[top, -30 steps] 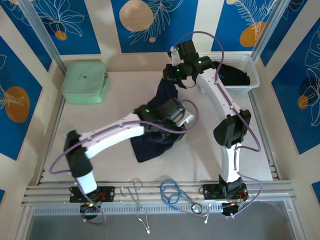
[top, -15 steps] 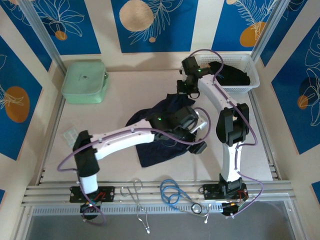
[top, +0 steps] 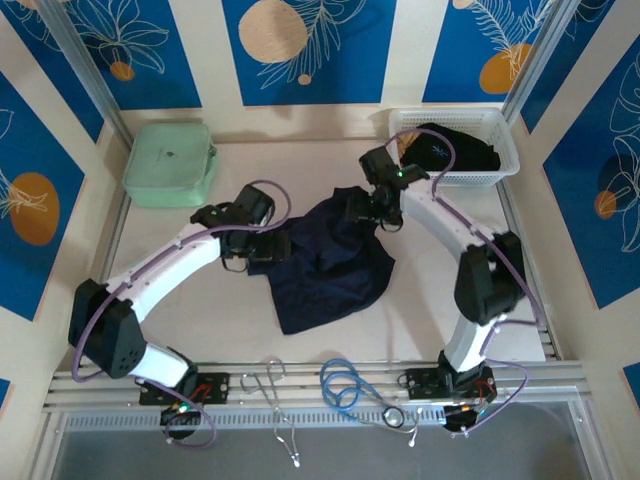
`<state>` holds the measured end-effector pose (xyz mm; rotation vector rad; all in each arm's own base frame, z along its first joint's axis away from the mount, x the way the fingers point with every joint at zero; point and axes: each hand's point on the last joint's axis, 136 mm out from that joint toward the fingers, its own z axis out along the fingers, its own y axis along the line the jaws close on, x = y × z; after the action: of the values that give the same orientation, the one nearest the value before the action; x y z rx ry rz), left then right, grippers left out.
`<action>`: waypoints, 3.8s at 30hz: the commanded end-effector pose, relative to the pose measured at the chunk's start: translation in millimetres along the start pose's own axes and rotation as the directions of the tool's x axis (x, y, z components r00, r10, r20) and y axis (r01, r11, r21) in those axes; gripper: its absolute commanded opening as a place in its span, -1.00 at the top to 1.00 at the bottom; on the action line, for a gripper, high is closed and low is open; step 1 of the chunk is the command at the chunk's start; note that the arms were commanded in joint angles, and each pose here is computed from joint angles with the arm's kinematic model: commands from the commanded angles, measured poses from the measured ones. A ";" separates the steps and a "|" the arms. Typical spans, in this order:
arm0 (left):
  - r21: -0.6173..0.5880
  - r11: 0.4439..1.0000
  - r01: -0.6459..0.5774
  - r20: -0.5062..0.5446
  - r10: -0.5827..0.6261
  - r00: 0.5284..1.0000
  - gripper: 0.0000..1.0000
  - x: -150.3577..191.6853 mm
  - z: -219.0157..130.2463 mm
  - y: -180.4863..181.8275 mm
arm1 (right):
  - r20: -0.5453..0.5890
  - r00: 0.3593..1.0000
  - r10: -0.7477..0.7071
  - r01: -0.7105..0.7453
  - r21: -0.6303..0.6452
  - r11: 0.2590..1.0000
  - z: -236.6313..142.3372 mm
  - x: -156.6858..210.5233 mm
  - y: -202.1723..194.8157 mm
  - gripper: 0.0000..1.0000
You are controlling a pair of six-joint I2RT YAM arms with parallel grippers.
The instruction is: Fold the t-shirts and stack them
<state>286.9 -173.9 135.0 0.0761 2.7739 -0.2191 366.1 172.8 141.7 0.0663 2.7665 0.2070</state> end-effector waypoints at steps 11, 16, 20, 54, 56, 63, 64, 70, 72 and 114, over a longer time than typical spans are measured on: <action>0.025 0.974 0.225 -0.008 -0.225 0.974 -0.71 -6.9 93.2 27.7 | -0.221 0.930 0.293 -0.274 0.112 0.955 29.5 158.6 -35.0 -0.42; 0.022 0.975 0.221 0.022 -0.221 0.975 -0.66 -15.2 99.8 29.7 | -0.242 0.917 0.316 -0.293 0.124 0.948 45.7 170.8 -32.5 -0.41; 0.040 0.977 0.211 0.035 -0.212 0.977 -0.65 -19.1 94.7 27.2 | -0.260 0.912 0.317 -0.287 0.147 0.946 57.8 177.6 -30.1 -0.22; -0.019 0.973 0.228 0.050 -0.227 0.973 1.00 -19.8 95.5 63.0 | -0.195 0.922 0.335 -0.270 0.297 0.916 37.4 164.3 -107.1 1.00; -0.076 0.972 0.224 0.084 -0.218 0.972 1.00 -22.8 69.4 77.9 | -0.161 0.923 0.350 -0.291 0.302 0.908 28.1 153.1 -121.3 1.00; -0.233 0.945 0.230 0.194 -0.187 0.963 1.00 -26.9 -31.5 121.9 | -0.046 0.903 0.428 -0.399 0.282 0.872 2.3 114.7 -164.1 1.00; -0.246 0.943 0.223 0.196 -0.177 0.965 1.00 -25.6 -40.8 123.9 | -0.038 0.900 0.434 -0.406 0.285 0.868 0.7 111.2 -168.4 1.00; -0.350 0.918 0.188 0.125 -0.153 0.980 1.00 -5.5 -68.8 140.1 | -0.036 0.889 0.456 -0.423 0.317 0.849 5.0 98.1 -191.7 1.00; -0.405 0.896 0.184 0.104 -0.155 0.982 1.00 2.3 -71.9 149.4 | -0.025 0.888 0.460 -0.424 0.342 0.838 6.2 94.2 -201.0 1.00; -0.218 0.972 0.086 0.146 -0.054 0.988 -0.97 -103.0 -61.3 74.9 | -0.067 0.937 0.343 -0.288 0.407 0.867 11.6 59.5 -189.1 0.05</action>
<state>422.1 -84.4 219.0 -0.0999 2.5384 0.1583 306.0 -20.7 55.1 0.6653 2.9030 -0.3656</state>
